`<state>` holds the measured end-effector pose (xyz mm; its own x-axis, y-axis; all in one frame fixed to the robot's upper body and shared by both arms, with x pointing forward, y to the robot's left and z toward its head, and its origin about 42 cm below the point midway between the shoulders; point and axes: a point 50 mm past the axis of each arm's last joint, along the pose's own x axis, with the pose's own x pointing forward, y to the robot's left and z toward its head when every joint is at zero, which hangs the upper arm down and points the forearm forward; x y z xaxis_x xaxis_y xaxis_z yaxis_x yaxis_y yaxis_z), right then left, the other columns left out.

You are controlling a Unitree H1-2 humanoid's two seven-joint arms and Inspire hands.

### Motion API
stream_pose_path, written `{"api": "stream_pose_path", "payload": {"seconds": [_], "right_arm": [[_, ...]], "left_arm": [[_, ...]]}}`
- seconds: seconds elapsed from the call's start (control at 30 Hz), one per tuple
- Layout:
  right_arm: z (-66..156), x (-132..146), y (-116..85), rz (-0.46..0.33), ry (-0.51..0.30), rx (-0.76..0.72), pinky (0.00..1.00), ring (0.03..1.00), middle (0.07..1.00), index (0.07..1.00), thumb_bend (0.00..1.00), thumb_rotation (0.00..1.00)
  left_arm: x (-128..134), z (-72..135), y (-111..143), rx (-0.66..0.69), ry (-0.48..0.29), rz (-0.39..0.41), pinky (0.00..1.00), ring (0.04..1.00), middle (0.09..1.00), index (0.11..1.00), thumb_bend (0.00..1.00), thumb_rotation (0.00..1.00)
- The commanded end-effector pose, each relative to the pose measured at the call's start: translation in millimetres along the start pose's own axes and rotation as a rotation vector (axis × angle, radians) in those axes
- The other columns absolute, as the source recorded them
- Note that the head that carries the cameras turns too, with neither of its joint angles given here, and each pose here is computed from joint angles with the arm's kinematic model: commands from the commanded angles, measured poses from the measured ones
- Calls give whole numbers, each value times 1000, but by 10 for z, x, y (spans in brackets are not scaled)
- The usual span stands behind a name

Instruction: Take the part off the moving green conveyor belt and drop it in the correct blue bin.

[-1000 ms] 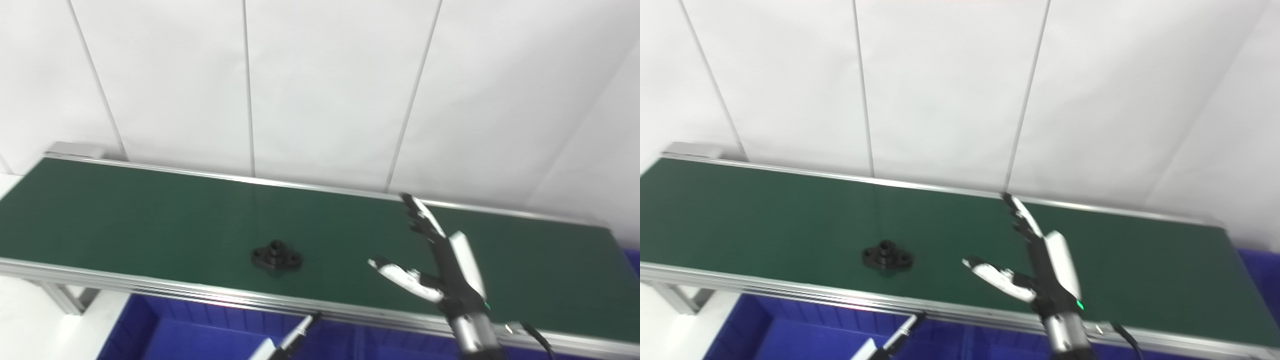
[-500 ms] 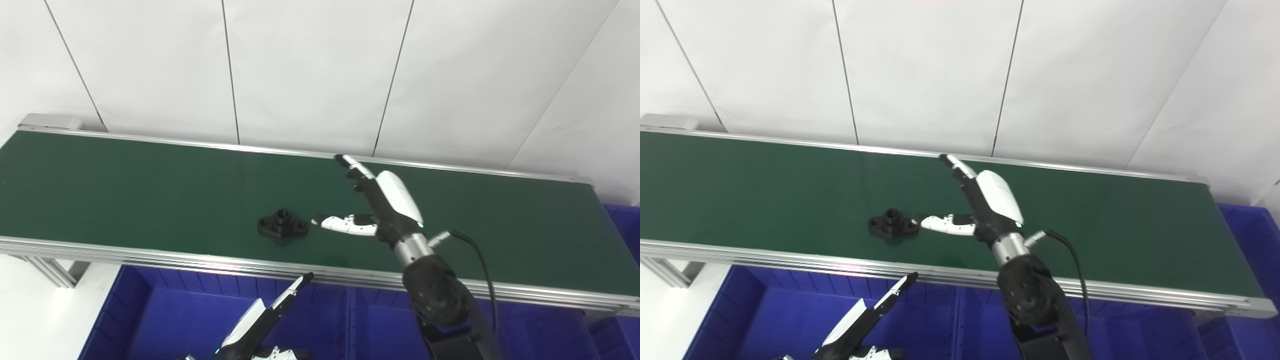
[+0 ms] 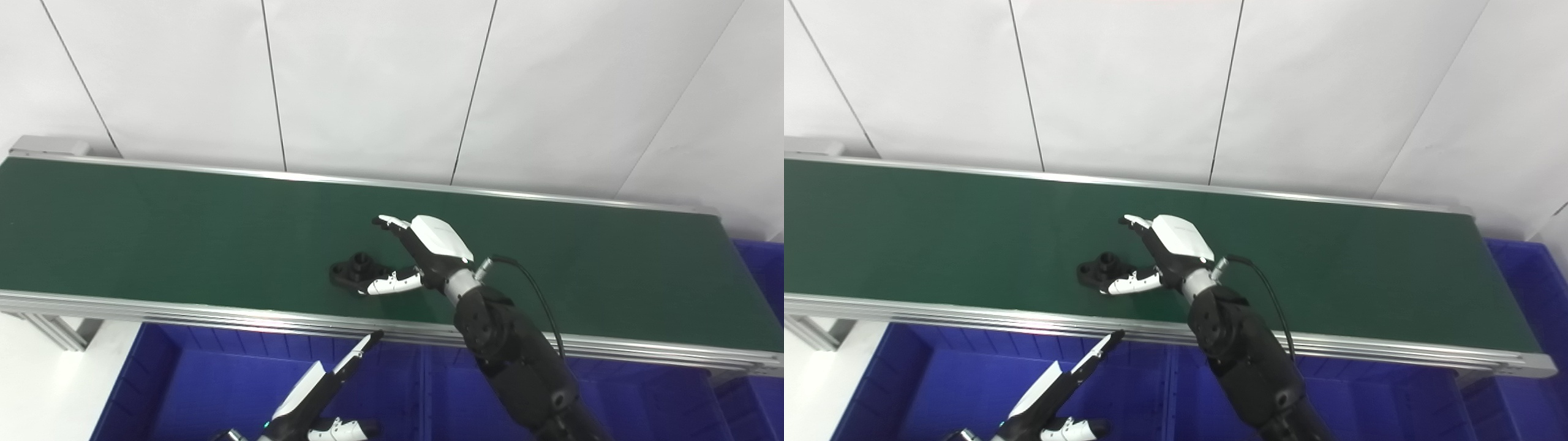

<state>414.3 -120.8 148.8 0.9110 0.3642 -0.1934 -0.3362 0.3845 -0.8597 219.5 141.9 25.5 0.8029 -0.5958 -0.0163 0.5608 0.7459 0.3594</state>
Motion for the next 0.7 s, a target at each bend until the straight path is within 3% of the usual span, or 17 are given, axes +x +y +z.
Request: {"api": "stream_pose_path", "payload": {"seconds": [0.0,0.47,0.67], "right_arm": [[148,106,-235,-63,-61,-42,804,852,870,874,833,394],[-8,238,-359,5,-33,-148,729,816,851,879,822,228],[-88,240,-357,27,-17,-178,562,662,732,855,768,80]], "left_arm": [[66,84,28,7,-64,10,982,1000,1000,1000,773,858],[83,135,-72,-3,-75,18,999,1000,1000,1000,759,850],[90,167,-93,-1,-79,26,996,1000,1000,1000,768,855]]}}
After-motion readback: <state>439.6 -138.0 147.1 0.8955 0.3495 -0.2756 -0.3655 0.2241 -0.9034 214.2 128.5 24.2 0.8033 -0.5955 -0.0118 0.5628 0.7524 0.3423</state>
